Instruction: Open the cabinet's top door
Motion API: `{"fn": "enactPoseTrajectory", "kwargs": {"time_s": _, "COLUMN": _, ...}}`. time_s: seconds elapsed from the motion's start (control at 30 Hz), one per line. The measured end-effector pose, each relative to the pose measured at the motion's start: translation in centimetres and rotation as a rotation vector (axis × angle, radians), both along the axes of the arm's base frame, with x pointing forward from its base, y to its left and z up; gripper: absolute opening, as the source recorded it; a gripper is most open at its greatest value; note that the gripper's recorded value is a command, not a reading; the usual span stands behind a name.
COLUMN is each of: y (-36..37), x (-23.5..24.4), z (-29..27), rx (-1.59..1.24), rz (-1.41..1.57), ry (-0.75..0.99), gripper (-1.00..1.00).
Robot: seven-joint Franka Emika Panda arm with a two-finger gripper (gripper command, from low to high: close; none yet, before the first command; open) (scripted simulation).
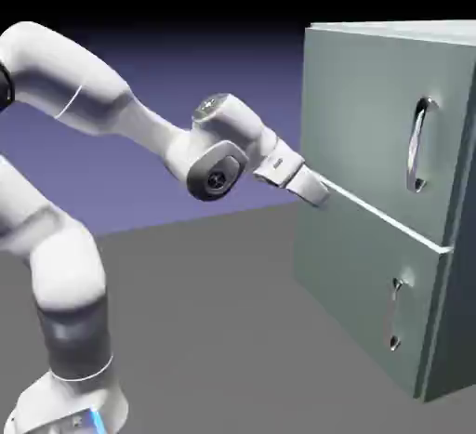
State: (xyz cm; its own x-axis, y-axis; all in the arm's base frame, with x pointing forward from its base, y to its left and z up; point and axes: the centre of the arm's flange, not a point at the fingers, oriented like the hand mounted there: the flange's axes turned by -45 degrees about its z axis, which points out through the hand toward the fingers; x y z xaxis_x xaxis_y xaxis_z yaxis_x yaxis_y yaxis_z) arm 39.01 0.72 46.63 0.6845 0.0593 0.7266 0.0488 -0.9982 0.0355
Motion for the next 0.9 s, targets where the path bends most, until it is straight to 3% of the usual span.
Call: {"fn": "enactPoseTrajectory", "kwargs": {"time_s": 0.9, "y": -0.2, "x": -1.8, "z": 12.5, "rx": -0.022, "rz": 0.058, "ry": -0.395, "gripper": 0.00}}
